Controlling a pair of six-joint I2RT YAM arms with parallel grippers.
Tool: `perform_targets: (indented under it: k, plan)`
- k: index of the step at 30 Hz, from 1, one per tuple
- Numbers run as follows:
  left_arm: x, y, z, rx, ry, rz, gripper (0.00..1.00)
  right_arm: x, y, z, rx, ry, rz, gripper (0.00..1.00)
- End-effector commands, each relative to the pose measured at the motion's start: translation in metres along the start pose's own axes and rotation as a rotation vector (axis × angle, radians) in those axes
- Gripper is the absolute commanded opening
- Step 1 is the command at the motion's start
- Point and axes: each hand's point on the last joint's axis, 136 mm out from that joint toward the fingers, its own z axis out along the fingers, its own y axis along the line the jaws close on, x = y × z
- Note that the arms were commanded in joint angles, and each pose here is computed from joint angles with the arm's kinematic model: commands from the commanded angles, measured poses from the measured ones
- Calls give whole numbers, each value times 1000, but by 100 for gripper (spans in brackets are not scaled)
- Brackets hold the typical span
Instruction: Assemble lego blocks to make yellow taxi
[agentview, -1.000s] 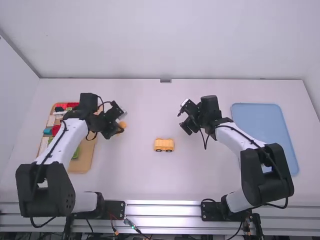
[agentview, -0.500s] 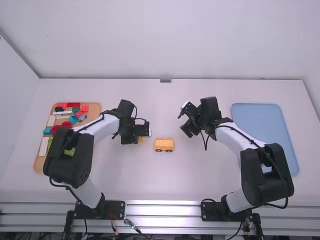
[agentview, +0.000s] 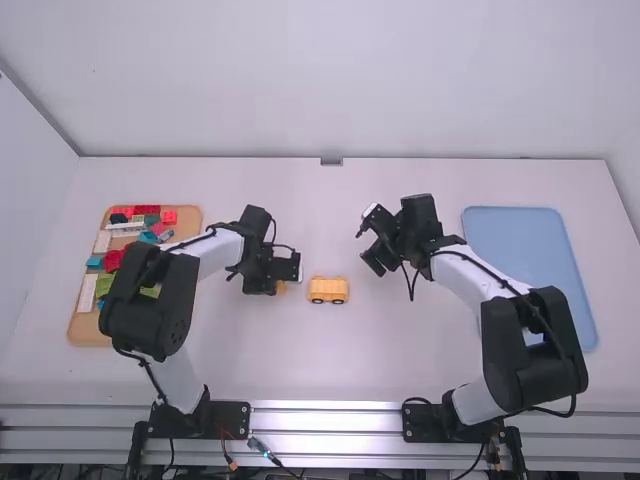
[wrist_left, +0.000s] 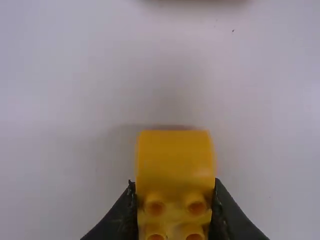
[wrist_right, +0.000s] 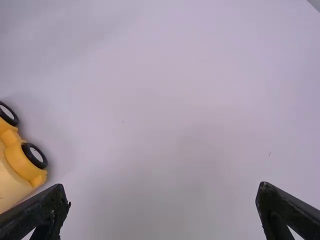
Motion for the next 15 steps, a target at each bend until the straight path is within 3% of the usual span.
perform_targets:
  k: [1,2,3,9,15]
  plan:
    - [-4,-8,5,27,-34,5,45,-10,-5,-6,13,-26,-2,99]
    - [-4,-7,5,24,-33,4,57,-10,-5,-6,14,-25,-1,99]
    - [-4,-7,6,19,-35,4,99,-10,-5,-6,14,-25,-2,99]
    - [7,0,7,-18,16,7,99,-10,-5,-6,14,-25,-5,99]
    - [-7,-8,-7,48,-86,16,99,-10,-5,-7,14,-26,-5,99]
